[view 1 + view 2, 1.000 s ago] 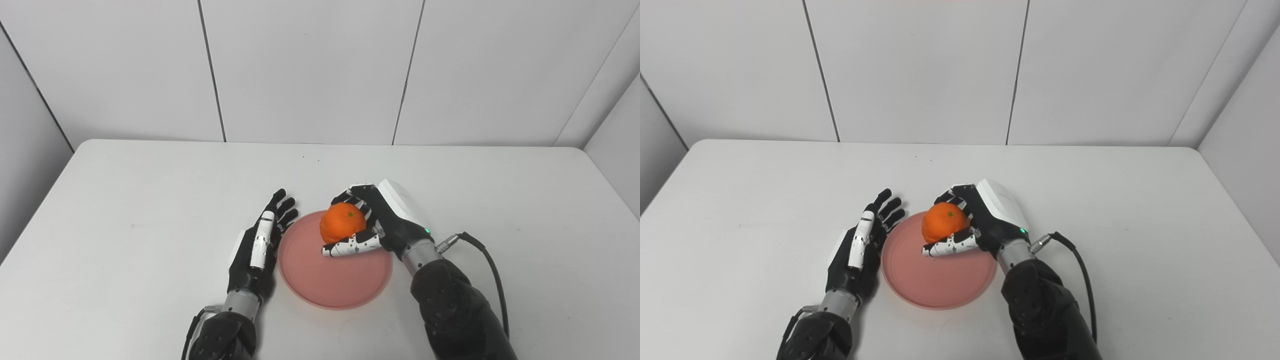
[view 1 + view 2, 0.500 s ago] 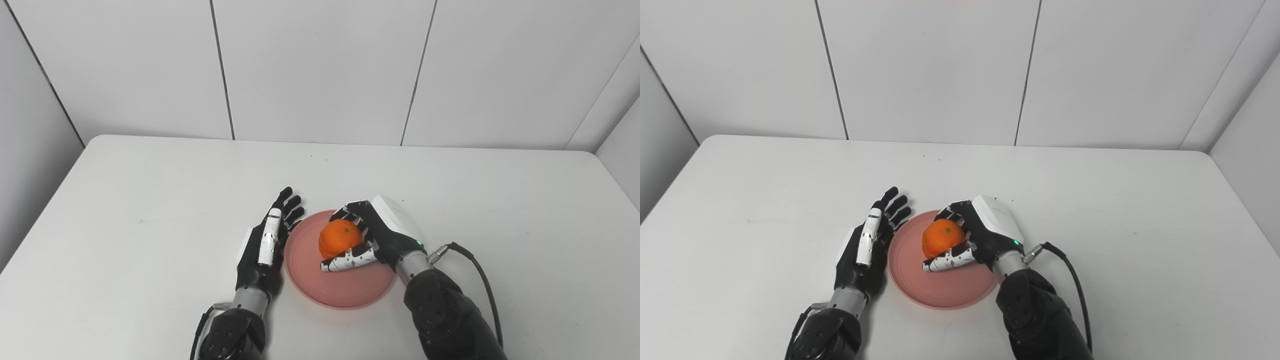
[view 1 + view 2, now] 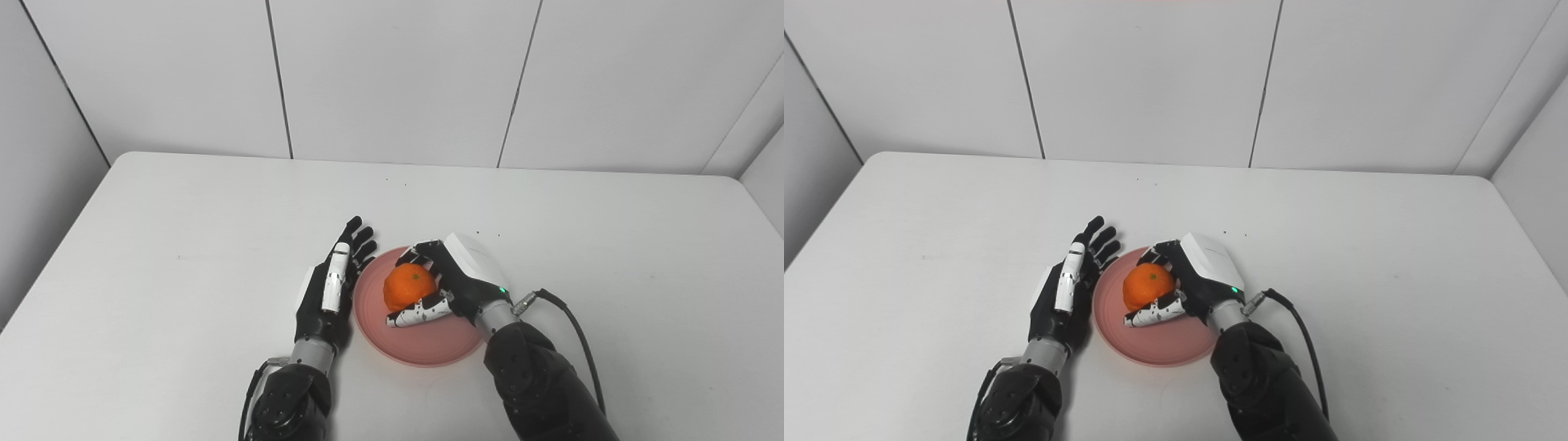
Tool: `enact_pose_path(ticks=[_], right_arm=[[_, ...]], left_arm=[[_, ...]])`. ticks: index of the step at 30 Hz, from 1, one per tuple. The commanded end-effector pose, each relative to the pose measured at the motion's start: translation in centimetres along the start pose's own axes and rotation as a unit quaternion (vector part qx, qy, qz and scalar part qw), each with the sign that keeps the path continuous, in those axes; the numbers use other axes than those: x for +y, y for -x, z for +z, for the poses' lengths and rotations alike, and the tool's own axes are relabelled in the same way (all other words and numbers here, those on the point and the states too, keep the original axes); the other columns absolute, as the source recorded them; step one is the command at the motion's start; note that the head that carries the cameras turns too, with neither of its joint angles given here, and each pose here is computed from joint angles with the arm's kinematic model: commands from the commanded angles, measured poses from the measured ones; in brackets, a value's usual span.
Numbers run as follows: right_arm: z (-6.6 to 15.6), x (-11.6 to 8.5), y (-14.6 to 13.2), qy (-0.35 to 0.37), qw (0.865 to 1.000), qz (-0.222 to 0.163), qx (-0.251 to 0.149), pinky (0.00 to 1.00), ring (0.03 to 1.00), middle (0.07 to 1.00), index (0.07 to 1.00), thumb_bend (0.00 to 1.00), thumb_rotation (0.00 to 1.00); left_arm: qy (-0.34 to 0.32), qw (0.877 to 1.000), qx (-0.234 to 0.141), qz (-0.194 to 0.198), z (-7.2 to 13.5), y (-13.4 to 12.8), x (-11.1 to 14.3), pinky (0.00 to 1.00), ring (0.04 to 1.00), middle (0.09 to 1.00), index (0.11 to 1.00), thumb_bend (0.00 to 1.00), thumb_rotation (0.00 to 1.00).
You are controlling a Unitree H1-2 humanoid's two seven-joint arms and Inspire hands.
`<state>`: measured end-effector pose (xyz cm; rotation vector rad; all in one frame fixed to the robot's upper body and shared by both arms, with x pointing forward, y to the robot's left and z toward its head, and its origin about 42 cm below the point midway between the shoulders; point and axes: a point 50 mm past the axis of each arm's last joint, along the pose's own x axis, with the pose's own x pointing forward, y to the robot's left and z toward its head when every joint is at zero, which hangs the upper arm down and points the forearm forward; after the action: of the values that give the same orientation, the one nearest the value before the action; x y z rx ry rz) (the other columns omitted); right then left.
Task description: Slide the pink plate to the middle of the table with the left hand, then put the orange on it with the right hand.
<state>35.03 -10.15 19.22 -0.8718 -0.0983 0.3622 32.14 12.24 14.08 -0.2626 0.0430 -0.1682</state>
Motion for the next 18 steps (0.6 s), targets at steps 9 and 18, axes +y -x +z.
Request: enact_pose_path(ticks=[9, 18], right_arm=[[1.4, -0.8, 0.0, 0.03, 0.999, -0.01, -0.025, 0.31, 0.393, 0.482, 0.486, 0.52, 0.13], [2.4, -2.3, 1.7, 0.047, 0.997, -0.021, -0.051, 0.41, 0.532, 0.621, 0.636, 0.79, 0.16]], left_arm=[[0.006, 1.0, 0.004, 0.003, -0.1, -0.1, -0.4, 0.91, 0.922, 0.925, 0.915, 0.39, 1.0], [0.005, 1.0, 0.004, 0.003, -0.1, -0.1, -0.3, 0.92, 0.915, 0.92, 0.908, 0.39, 1.0]])
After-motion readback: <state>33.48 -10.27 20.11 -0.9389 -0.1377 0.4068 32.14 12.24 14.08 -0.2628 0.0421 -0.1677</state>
